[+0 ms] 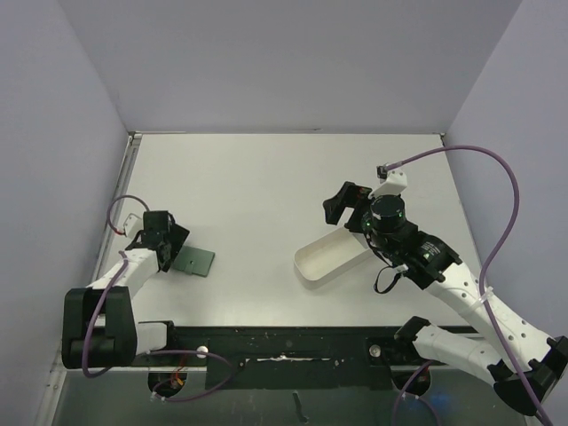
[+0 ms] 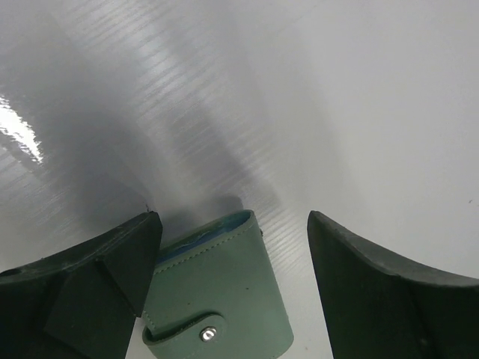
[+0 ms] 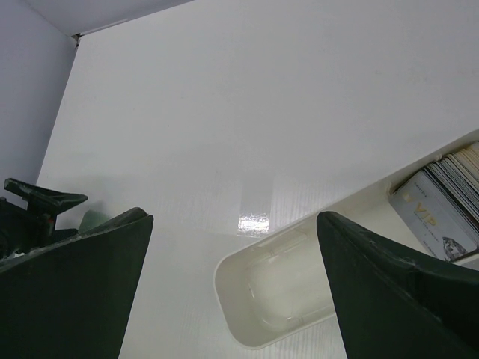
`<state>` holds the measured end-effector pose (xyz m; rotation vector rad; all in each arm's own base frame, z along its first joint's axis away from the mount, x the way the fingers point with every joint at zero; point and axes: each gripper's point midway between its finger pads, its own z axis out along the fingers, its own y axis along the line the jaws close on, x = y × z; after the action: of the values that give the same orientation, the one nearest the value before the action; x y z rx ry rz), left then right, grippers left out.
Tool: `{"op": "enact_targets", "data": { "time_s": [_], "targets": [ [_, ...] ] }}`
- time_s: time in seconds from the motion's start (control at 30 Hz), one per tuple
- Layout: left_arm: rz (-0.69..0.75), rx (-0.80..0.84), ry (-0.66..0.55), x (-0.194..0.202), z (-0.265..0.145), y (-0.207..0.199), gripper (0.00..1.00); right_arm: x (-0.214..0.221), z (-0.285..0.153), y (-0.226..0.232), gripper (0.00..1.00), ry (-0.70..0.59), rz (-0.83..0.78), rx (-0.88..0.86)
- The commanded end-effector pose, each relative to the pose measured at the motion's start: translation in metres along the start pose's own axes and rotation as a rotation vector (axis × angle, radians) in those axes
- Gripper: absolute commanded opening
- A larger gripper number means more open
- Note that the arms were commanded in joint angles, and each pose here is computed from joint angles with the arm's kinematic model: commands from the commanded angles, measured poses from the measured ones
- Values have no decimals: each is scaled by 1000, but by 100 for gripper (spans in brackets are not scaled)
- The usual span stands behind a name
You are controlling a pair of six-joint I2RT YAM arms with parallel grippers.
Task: Put the credit cards into the card holder
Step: Move the card holder to the center of the board.
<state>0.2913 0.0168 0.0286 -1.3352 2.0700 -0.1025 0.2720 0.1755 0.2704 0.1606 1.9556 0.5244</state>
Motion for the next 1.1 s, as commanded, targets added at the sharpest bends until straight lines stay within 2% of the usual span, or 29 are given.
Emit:
{"op": "enact_targets", "data": {
  "time_s": [0.0,0.07,0.33,0.5,0.6,0.7,0.77,0.87,1.07],
  "targets": [
    [-25,8,107,12,-2,-14,78,-21,-6,-1,97,-41,18,30],
    [-46,-9,163,27,-12,-13,78,-21,-10,-7,98,-33,17,57],
    [-124,193,229,118,-73,-56,75,-14,-18,-32,98,-37,14,157],
    [-34,252,269,167,-109,-78,74,-16,-19,-29,98,-19,1,153],
    [99,267,248,186,-125,-89,74,-15,-21,-30,98,-12,-7,154],
    [262,247,166,184,-131,-88,74,-14,-24,-32,98,-11,-14,156],
    [367,259,157,184,-132,-86,74,-14,-26,-34,98,-13,-14,159],
    [543,332,182,186,-135,-82,68,-16,-28,-34,98,-18,-16,158],
    [638,474,328,167,-123,-75,51,-18,-29,-34,98,-23,-20,158]
  ]
}}
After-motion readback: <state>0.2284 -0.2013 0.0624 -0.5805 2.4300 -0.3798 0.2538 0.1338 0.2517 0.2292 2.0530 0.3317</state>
